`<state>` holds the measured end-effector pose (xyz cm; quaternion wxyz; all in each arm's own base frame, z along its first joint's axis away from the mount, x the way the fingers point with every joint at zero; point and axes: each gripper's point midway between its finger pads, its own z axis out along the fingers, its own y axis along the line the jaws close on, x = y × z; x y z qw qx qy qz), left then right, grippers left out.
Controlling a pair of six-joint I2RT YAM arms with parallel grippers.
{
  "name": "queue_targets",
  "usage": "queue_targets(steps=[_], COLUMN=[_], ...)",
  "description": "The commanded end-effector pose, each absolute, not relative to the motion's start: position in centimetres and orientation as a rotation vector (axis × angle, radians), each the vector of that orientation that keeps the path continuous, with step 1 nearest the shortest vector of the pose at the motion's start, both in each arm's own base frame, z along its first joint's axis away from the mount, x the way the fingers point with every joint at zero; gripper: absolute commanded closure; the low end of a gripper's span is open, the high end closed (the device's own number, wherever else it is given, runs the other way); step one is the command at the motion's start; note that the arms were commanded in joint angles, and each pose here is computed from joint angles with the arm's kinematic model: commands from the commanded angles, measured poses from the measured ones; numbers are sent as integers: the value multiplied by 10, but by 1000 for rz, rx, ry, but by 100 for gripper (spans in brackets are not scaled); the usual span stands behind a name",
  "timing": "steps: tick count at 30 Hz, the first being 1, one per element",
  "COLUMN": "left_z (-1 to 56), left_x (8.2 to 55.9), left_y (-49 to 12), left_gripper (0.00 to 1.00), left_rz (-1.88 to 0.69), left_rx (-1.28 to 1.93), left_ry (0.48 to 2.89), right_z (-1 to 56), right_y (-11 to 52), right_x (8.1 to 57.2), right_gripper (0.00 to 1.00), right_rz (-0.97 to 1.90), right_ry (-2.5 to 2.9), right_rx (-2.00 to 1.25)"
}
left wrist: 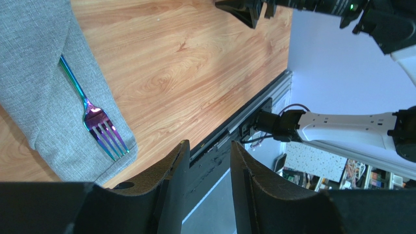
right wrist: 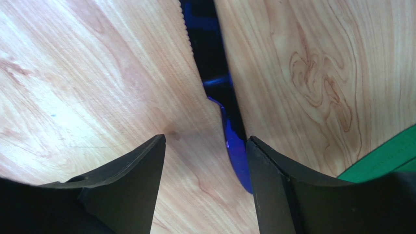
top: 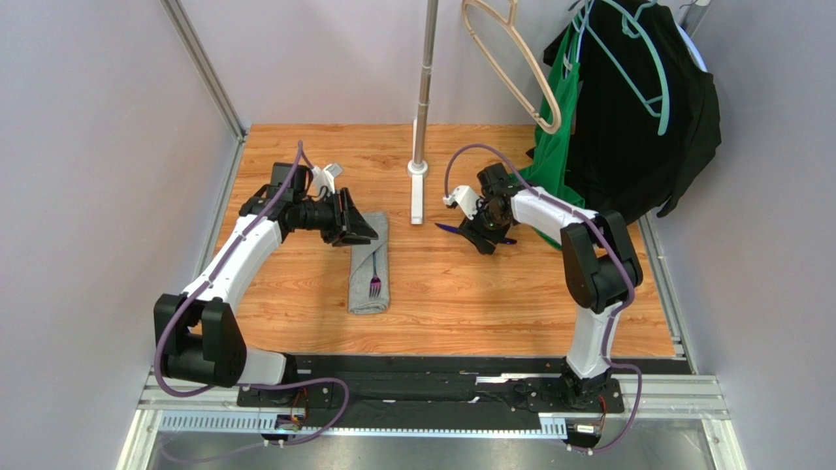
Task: Fold the napkin into a case and place the utensils inside
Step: Pick up the knife from the center of the board.
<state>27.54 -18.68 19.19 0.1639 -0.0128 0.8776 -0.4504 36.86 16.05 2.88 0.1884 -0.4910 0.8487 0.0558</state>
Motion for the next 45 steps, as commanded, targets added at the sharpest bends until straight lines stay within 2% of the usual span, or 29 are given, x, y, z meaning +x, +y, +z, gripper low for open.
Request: queue_targets(steps=[1,4,9,10,11,13,14,20,21,25,31,36,37,45], left_z=[203,208,217,215,216,208,208,181,176,160,156,165,152,126], left_x=[267,266,266,268,268,269,271,278,278,282,302,328,325,335], left_y=[-193,-194,-194,-192,-192,-188,-187,-184,-184,-191,-205,-228,-234,-275], left_gripper=[55,55,54,54,54,53,53,51,51,52,53,53,53,52], left_rz=[-1334,-1343,-1343,-1322,-1309,-1268,-1254,-1174,-1162,-1173,-1160,-1171,-1170,-1174], left_rx=[31,33,39,30,26,14,15,-6,-8,-14,18,158,179,490], left_ry=[2451,2441,2435,2442,2453,2494,2499,2577,2591,2647,2668,2659,2720,2764], right_z=[32,16,-2,-4,-7,-14,-17,-7,-15,9,39,61,68,80], right_y=[162,159,154,154,154,152,149,158,154,178,196,207,211,218], right_x=[383,378,356,351,345,336,330,334,321,342,349,343,343,335], right_gripper=[34,34,53,58,81,97,100,100,100,100,100,100,100,100], right_rz=[266,322,385,399,400,389,365,177,181,132,59,50,46,40], right_ry=[2338,2389,2471,2469,2478,2496,2502,2306,2291,2068,1826,1680,1644,1572], right_rx=[-1466,-1535,-1584,-1606,-1623,-1676,-1709,-1819,-1845,-1789,-1793,-1771,-1769,-1797])
